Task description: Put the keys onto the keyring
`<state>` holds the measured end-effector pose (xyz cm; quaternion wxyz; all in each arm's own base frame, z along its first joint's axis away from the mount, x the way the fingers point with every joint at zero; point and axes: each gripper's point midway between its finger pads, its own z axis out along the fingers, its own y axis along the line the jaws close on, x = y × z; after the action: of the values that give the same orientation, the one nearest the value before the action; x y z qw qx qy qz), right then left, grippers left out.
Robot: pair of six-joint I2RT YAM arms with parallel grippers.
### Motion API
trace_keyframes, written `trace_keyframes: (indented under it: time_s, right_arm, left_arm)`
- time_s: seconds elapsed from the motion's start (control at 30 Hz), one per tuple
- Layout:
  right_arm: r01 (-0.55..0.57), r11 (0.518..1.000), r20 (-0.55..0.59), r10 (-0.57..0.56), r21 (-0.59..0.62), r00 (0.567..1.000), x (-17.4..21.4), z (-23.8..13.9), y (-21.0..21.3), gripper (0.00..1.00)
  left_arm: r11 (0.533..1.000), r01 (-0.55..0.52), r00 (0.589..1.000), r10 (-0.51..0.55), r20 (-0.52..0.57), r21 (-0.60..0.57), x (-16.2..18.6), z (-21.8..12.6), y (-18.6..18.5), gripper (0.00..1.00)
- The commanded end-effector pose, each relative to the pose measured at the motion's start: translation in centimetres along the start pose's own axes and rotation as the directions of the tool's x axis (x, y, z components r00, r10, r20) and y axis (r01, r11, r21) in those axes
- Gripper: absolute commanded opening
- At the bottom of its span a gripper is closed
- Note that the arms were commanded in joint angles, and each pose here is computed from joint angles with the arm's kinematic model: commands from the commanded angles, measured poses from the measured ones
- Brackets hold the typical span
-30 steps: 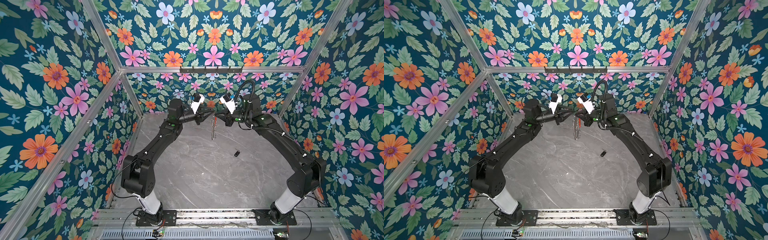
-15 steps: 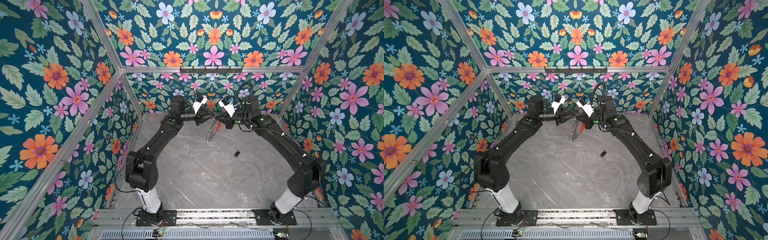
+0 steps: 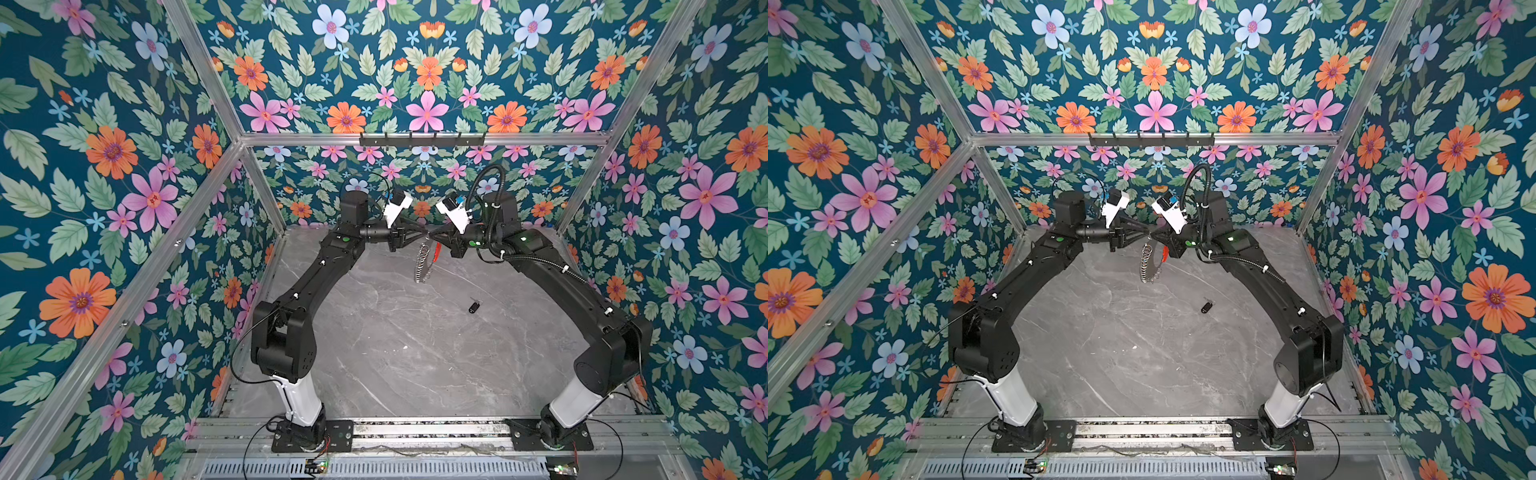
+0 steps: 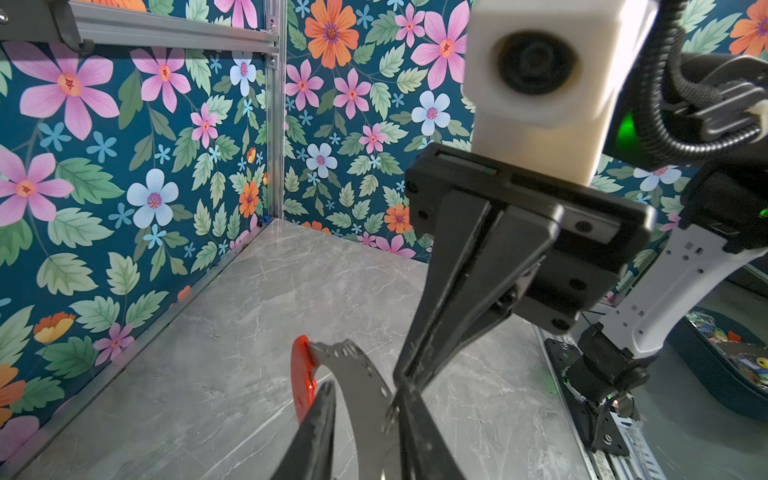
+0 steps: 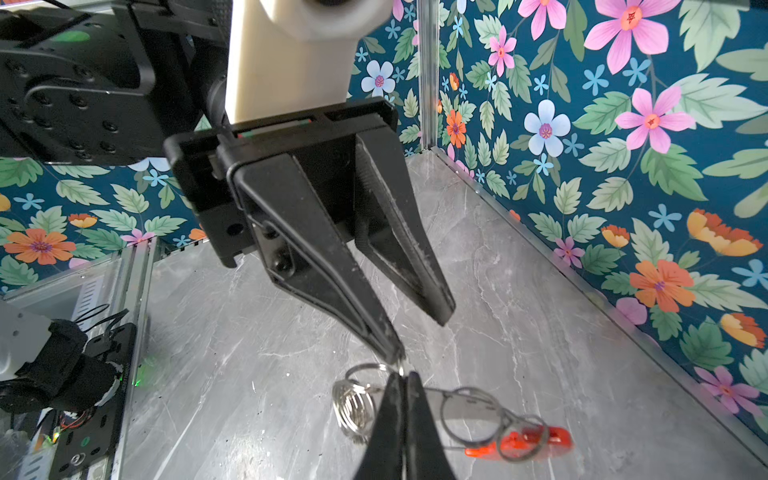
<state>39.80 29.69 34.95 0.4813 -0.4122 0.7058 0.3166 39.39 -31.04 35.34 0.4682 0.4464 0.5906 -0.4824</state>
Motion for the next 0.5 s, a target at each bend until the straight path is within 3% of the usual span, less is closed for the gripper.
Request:
trace_keyframes:
  time_s: [0.0,0.17,0.37,0.47]
  right_arm:
    - [0.042,0.999,0.049,-0.041,-0.018,0.998,-1.7,-0.4,0.6,0.0]
    - [0.043,0.999,0.062,-0.043,-0.014,0.997,-2.2,-0.5,0.6,0.0]
    - [0.045,0.999,0.07,-0.043,-0.018,0.997,-2.7,-0.7,0.8,0.0]
    - [0.047,0.999,0.069,-0.045,-0.023,0.997,-2.7,-0.6,1.0,0.0]
  left_arm:
    - [1.0,0.011,1.0,-0.011,0.0,0.026,0.0,0.0,-0.4,0.25]
    - [0.999,0.026,1.0,-0.026,-0.012,0.032,0.4,0.0,-0.4,0.24]
    - [0.999,0.019,1.0,-0.018,-0.017,0.033,0.6,-0.1,-0.6,0.29]
    - [0.999,0.014,1.0,-0.013,-0.015,0.037,0.4,-0.1,-0.7,0.26]
